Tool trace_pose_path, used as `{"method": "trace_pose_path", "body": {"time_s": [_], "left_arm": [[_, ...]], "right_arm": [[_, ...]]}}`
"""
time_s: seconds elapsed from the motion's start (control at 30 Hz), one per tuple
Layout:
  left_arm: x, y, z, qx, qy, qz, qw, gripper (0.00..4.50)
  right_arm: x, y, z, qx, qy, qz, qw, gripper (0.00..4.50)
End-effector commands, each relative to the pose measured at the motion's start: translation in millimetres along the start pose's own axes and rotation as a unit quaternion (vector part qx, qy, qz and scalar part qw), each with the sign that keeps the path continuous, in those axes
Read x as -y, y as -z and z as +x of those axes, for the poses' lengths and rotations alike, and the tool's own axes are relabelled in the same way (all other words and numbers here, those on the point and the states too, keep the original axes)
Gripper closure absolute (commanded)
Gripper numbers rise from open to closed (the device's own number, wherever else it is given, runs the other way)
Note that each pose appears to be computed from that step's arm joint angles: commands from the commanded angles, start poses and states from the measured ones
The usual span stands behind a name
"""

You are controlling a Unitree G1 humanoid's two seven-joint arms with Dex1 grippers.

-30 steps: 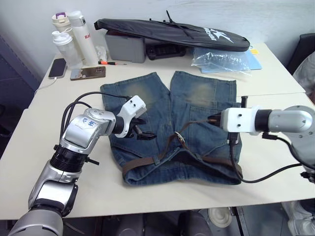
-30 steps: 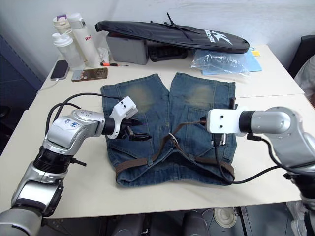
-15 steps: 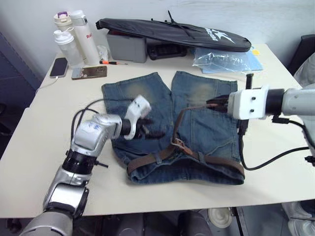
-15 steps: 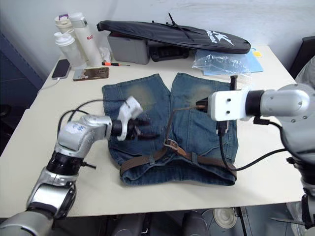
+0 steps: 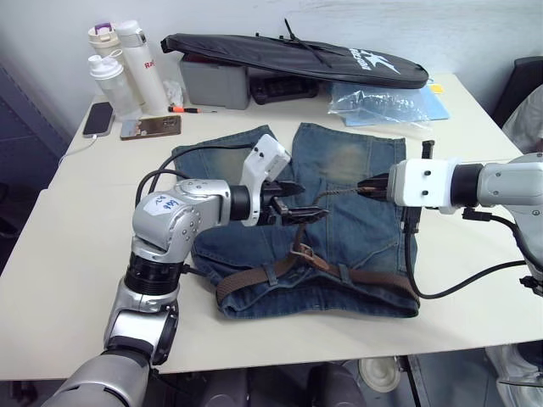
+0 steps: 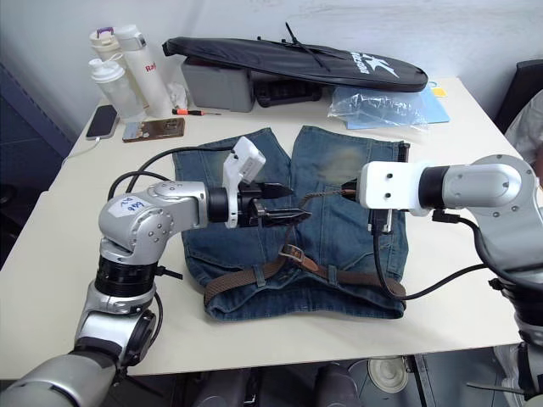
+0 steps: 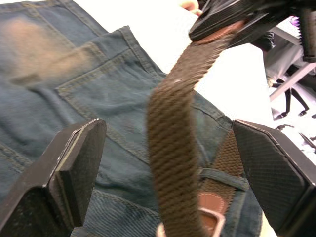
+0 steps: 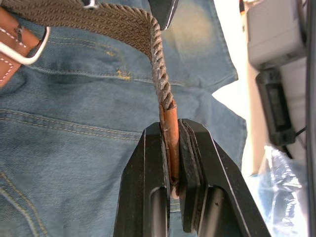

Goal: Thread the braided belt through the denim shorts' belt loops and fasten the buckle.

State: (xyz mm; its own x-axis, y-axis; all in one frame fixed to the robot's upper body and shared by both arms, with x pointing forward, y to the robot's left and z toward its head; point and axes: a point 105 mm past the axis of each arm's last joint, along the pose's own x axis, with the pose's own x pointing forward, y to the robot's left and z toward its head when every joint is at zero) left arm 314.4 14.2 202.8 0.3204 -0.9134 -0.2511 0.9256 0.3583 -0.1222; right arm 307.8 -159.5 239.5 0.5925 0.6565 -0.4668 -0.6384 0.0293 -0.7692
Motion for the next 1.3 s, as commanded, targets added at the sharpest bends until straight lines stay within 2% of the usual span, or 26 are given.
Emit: {"method": "trace_pose_path", "body": {"time_s": [0.03,0.07,0.17,0.33,0.37,0.43,0.6,0.67,0.7,0.8,0.9,1.03,1.13,1.23,1.3], "left_arm": [[6.3,-4.3,1.3,0.005,-0.003,0.022,1.0,0.02],[4.0,-3.8,2.9,0.006,-0.011,0.019,1.0,0.02],[-1.5,-4.3,7.9,0.01,-0.031,0.012,0.999,0.85],[-2.5,-3.7,14.5,0.007,-0.036,0.001,0.999,3.06],[-1.7,-3.7,16.4,0.005,-0.035,0.0,0.999,3.64],[-0.8,-3.7,18.8,0.003,-0.033,-0.001,0.999,4.43],[-4.6,-2.1,21.3,0.0,-0.042,-0.023,0.999,4.47],[-7.6,4.1,20.0,-0.01,-0.047,-0.044,0.998,4.5],[-8.6,7.6,19.4,-0.017,-0.049,-0.054,0.997,4.5],[-21.1,23.3,15.1,-0.044,-0.082,-0.097,0.991,4.5],[-28.7,26.1,11.0,-0.023,-0.092,-0.175,0.98,4.5],[-29.3,23.7,8.6,0.002,-0.091,-0.238,0.967,4.5],[-28.6,17.9,0.7,0.042,-0.078,-0.3,0.95,4.5],[-26.1,14.9,-3.7,0.064,-0.065,-0.323,0.942,4.5],[-23.9,13.1,-6.5,0.081,-0.055,-0.328,0.94,4.5]], "right_arm": [[3.6,-6.4,-3.8,0.0,0.014,-0.014,1.0,4.5],[3.5,-6.3,-3.7,0.0,0.014,-0.013,1.0,4.5],[3.8,-6.7,-3.6,-0.001,0.016,-0.012,1.0,4.5],[4.4,-8.5,-3.3,0.002,0.019,-0.009,1.0,4.5],[4.2,-9.3,-2.8,0.004,0.019,-0.007,1.0,4.5],[3.9,-10.5,-2.2,0.007,0.02,-0.003,1.0,4.5],[-3.4,-18.1,0.1,0.045,0.011,0.083,0.995,4.5],[-9.6,-18.9,-2.2,0.05,-0.003,0.12,0.992,3.57],[-12.7,-20.2,-4.6,0.054,-0.01,0.139,0.989,3.25],[-18.9,-29.6,-17.6,0.089,-0.028,0.23,0.969,1.86],[-33.5,-32.1,-25.6,0.106,-0.054,0.313,0.942,0.44],[-45.2,-36.1,-23.9,0.129,-0.065,0.382,0.913,0.44],[-54.7,-35.2,-8.0,0.144,-0.061,0.426,0.891,0.44],[-58.4,-29.1,0.8,0.134,-0.052,0.443,0.885,0.44],[-58.5,-22.2,7.3,0.128,-0.04,0.459,0.878,0.96]]}}
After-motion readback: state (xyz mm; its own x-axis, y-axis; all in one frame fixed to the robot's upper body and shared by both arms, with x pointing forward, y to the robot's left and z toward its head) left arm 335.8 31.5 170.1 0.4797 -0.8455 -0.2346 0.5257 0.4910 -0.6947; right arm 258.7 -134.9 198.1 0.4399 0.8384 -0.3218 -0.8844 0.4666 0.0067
